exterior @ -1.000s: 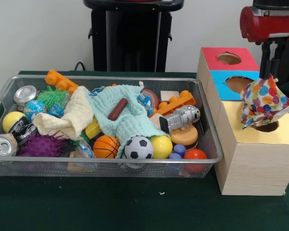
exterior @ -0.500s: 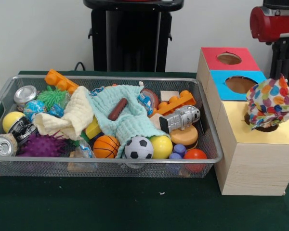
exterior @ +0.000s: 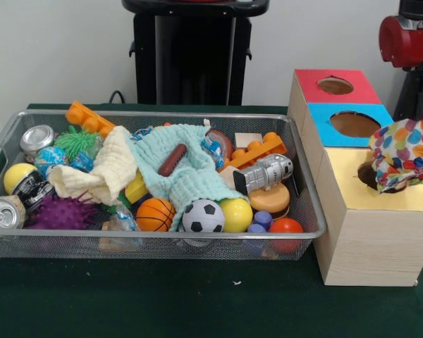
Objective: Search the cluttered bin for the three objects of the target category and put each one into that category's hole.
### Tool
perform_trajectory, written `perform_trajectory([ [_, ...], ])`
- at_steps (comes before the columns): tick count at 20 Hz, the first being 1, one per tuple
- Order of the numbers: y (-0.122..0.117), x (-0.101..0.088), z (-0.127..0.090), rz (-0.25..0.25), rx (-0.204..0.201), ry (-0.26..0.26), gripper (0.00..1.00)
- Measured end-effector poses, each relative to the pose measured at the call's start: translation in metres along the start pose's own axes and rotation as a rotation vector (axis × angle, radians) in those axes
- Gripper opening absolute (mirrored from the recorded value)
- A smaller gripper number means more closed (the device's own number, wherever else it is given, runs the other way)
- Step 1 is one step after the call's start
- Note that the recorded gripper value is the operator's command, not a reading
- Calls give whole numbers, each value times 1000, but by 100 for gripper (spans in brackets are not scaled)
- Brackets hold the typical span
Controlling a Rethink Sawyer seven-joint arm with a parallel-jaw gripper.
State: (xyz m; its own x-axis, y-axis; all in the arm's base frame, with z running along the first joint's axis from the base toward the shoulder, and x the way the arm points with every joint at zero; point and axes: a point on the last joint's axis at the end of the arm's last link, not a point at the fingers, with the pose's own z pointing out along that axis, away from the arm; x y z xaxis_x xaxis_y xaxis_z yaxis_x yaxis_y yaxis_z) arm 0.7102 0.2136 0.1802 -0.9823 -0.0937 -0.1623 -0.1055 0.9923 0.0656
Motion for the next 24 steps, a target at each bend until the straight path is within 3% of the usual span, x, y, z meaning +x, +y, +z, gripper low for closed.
perform_trajectory([
  [24, -20, 2, 7, 19, 19, 9, 0],
])
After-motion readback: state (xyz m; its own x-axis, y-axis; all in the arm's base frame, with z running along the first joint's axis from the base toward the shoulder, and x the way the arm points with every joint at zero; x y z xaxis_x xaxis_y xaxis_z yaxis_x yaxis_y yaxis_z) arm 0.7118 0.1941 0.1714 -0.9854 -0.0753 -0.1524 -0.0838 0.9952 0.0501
